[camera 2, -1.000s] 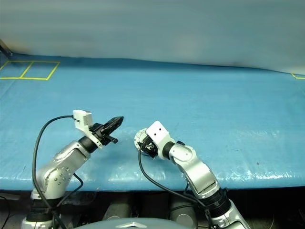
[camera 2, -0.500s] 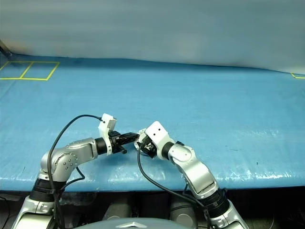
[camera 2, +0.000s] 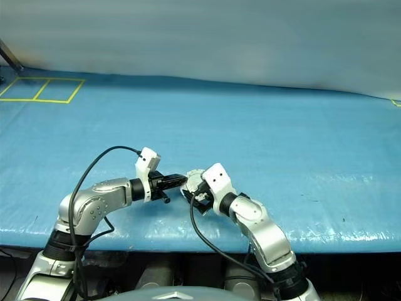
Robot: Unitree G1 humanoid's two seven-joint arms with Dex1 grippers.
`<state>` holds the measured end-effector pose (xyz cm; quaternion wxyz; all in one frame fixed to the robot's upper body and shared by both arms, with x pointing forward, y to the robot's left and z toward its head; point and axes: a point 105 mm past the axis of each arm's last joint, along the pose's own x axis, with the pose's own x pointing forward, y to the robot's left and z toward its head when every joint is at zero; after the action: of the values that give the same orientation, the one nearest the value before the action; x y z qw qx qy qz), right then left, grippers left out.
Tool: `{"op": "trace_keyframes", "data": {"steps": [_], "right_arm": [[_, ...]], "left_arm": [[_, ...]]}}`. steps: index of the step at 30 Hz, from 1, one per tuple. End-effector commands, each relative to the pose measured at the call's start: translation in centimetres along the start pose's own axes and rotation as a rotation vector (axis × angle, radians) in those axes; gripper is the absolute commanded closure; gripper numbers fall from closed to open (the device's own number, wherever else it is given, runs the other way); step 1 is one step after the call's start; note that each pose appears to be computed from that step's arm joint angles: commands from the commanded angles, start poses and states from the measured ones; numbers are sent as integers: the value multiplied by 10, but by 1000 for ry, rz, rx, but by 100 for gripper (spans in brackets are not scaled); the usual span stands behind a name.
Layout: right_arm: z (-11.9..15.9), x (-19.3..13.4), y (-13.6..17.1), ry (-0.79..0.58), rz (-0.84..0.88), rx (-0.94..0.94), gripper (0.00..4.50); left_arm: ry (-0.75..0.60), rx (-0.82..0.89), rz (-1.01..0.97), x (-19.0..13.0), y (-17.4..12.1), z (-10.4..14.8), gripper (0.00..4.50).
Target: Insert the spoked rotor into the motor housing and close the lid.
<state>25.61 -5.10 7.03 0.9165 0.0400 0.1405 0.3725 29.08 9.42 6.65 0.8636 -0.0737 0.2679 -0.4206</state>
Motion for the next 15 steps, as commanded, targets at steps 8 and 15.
{"op": "trace_keyframes", "data": {"steps": [8, 15], "right_arm": [[9, -47, -17, -148, -132, 456, 3], [-13, -24, -10, -68, -151, 794, 3]], "left_arm": [[58, 24, -14, 4, -1, -16, 432], [38, 27, -34, 6, -5, -14, 432]]}}
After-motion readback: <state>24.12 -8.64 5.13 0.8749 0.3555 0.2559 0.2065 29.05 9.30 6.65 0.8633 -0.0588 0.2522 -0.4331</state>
